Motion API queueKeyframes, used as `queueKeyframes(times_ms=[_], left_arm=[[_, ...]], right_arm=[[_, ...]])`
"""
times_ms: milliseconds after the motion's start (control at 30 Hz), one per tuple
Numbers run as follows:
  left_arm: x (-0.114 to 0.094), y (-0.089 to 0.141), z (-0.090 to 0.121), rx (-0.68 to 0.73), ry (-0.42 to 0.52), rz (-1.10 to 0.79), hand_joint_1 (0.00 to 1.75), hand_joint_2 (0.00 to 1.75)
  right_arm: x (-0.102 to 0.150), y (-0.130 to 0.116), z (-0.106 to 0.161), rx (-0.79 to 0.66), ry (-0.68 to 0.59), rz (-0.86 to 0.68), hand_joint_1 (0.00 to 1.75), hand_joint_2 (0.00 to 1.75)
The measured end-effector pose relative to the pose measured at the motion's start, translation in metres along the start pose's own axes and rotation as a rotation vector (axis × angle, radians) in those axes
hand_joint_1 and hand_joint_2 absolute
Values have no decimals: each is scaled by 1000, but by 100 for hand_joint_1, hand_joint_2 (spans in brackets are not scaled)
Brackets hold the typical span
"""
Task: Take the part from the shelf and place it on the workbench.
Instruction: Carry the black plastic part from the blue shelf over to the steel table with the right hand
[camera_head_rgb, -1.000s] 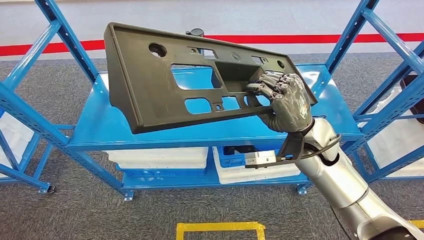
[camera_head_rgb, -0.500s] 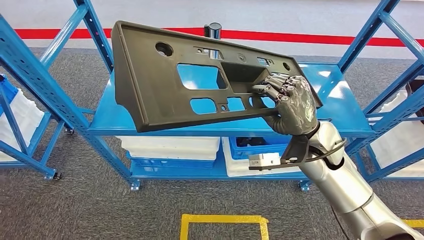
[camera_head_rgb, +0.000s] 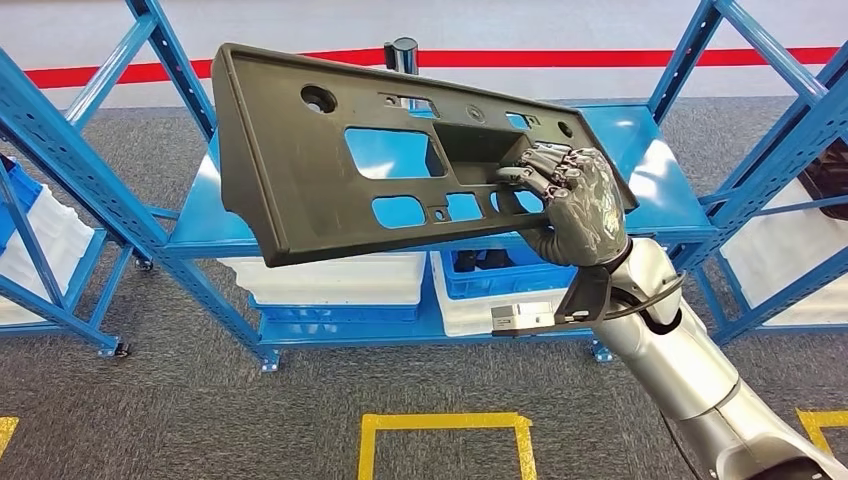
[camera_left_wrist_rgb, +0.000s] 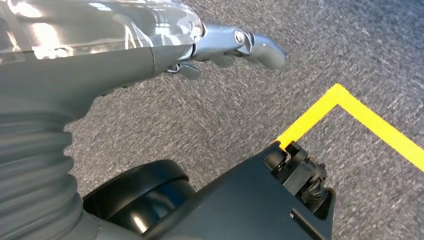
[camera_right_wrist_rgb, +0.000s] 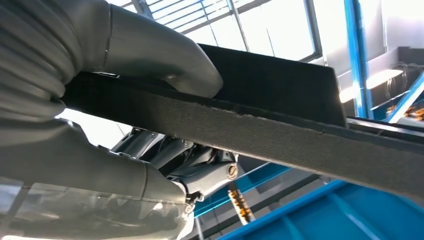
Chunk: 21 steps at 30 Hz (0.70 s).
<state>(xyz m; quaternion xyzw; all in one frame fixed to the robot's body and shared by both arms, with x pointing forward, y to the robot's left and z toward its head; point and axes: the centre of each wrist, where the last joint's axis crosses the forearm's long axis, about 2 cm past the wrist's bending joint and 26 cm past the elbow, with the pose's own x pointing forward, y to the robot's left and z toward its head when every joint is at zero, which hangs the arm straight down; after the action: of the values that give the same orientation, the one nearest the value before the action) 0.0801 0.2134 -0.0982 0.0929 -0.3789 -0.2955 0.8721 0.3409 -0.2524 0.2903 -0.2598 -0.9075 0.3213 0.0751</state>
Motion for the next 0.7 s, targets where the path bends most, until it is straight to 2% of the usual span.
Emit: queueKeyframes(times_ms=[700], left_arm=[[0, 0, 0, -9, 0, -3, 0, 175]], right_arm=[[0, 1, 9, 1, 25, -1, 175, 175]])
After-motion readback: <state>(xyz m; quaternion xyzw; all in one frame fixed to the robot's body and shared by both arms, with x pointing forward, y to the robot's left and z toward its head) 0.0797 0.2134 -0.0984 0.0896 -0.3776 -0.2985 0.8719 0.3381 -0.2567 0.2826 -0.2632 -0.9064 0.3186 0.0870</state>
